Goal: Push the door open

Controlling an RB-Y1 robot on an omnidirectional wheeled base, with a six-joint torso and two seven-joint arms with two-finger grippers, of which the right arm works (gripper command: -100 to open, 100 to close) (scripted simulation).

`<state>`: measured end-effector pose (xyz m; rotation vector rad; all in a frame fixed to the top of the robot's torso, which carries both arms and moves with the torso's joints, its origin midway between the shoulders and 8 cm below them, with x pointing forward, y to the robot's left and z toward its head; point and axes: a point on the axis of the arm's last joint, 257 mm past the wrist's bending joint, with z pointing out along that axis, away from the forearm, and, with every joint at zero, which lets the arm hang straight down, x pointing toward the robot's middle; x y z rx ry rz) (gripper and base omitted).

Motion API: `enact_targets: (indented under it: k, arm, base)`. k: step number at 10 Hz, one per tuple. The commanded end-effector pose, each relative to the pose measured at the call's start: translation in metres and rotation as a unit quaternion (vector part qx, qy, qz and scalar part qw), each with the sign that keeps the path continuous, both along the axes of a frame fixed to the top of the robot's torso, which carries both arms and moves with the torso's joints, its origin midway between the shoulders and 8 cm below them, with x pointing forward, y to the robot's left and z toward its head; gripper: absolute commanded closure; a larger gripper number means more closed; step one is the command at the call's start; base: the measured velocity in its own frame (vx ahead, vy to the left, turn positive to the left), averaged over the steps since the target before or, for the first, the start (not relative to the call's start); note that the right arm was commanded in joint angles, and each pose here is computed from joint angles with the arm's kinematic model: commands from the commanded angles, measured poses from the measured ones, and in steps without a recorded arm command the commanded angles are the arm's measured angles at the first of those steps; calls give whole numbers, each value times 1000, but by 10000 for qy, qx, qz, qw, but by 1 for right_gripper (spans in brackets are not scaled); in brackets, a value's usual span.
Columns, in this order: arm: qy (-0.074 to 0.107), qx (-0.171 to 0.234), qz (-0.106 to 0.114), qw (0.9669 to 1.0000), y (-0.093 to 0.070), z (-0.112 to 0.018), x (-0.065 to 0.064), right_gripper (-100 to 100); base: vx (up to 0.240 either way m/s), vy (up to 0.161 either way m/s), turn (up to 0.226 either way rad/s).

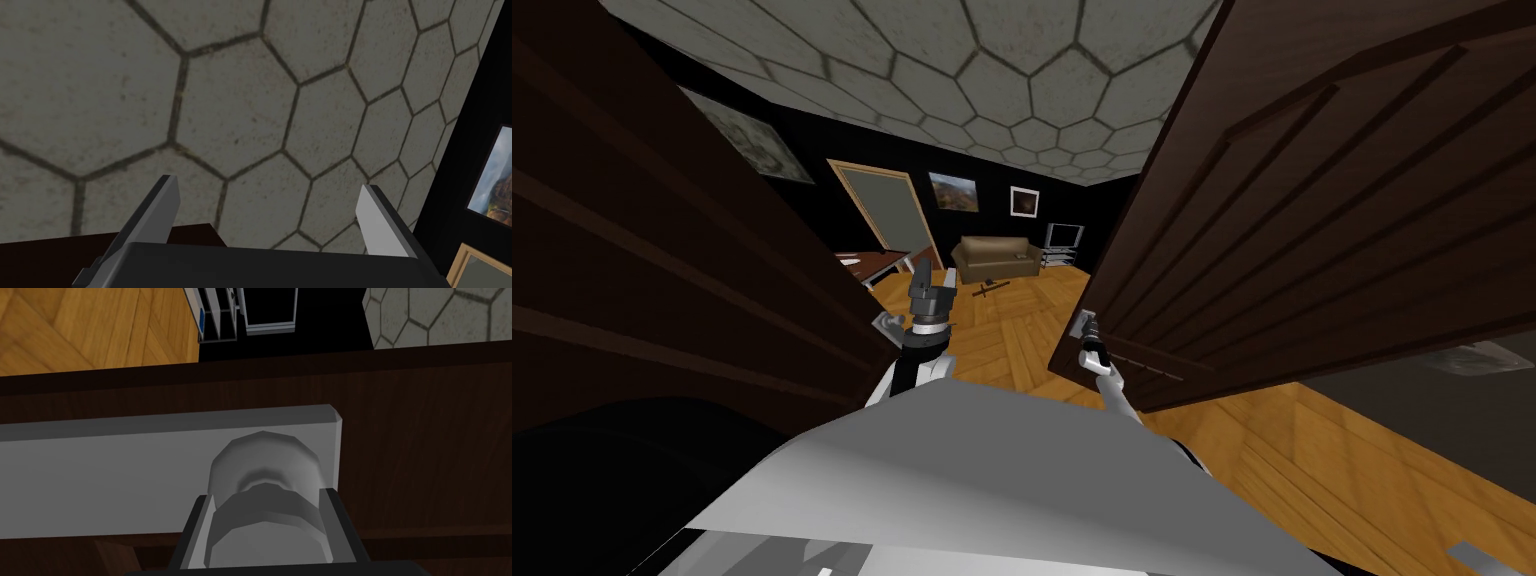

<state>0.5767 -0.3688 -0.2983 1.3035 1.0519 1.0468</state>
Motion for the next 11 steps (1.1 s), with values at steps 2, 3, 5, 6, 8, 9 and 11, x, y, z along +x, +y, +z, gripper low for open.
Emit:
enact_targets:
  k: [2, 3, 5, 6, 8, 9, 11]
  arm:
    - [16, -1, -41, 10000, -2, -1, 1, 100]
    - [-5, -7, -130, 9999, -11, 1, 0, 100]
    - [-5, -6, -232, 9997, -22, 1, -2, 100]
    - [-6, -5, -292, 9996, -28, 1, -4, 100]
    - [-7, -3, -423, 9991, -42, 2, -7, 100]
    - [-7, -2, -490, 9988, -49, 2, -9, 100]
    - [-9, 1, -618, 9981, -63, 2, -13, 100]
  base:
    - [140, 57, -68]
    - [112, 34, -35]
    - [190, 57, -63]
    - [180, 94, -59]
    - [207, 73, -81]
    - [186, 60, -64]
    - [212, 85, -63]
